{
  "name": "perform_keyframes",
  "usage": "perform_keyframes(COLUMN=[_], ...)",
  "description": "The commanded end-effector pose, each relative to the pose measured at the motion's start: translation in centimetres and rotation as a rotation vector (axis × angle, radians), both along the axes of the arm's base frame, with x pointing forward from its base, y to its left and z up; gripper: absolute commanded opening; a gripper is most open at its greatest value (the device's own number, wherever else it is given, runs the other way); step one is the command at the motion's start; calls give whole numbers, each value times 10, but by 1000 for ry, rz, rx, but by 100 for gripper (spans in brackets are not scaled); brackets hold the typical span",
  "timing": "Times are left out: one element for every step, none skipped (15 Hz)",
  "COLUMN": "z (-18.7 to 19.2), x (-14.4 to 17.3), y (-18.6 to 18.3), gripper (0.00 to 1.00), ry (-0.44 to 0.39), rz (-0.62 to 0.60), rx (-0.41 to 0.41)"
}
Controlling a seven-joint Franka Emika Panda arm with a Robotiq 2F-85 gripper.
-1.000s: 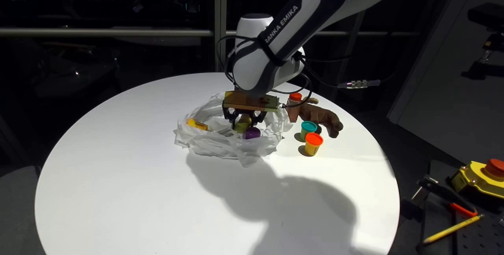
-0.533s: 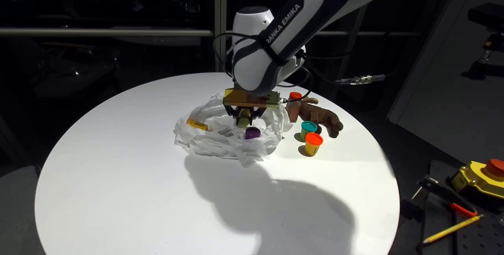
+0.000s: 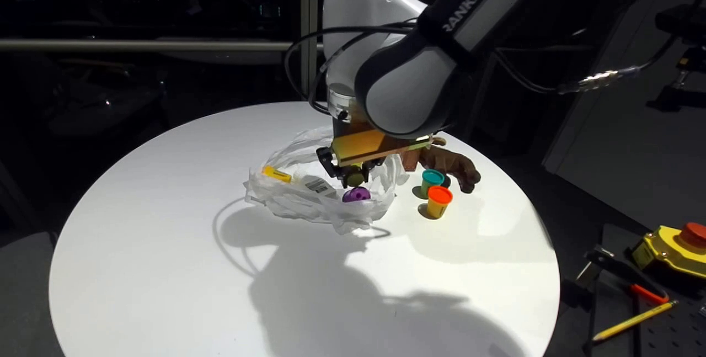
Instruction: Pick up all the objects from the plastic bag and put them on the table.
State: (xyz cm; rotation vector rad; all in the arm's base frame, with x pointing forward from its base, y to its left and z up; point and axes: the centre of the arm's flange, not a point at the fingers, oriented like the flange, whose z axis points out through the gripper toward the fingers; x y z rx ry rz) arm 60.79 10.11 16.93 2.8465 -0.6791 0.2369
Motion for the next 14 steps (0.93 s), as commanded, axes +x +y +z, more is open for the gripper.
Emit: perform_keyframes(z=[42,46,51,53,54,48,39,30,13,1,-13,-28,-39,-52], x=[-79,-97,-115,-135,-155,-174,-185,-194,-199,-203,-204,-198,-194,-185], y=[21,28,32,37,40,41,41,40,38,36,34,32,28,24], gripper=[19,19,19,19,19,19,19,19,19,19,19,18,18,18], ry=[41,51,59,89,122,163,196,232,268,291,301,306,322,329], rz=[167,201,231,265,297,320,324,329,338,351,366,377,396,405], rx=[-14,-25,-34,-34,-29,-23,-35,-38,-54,-59,-70,-98,-112,-129])
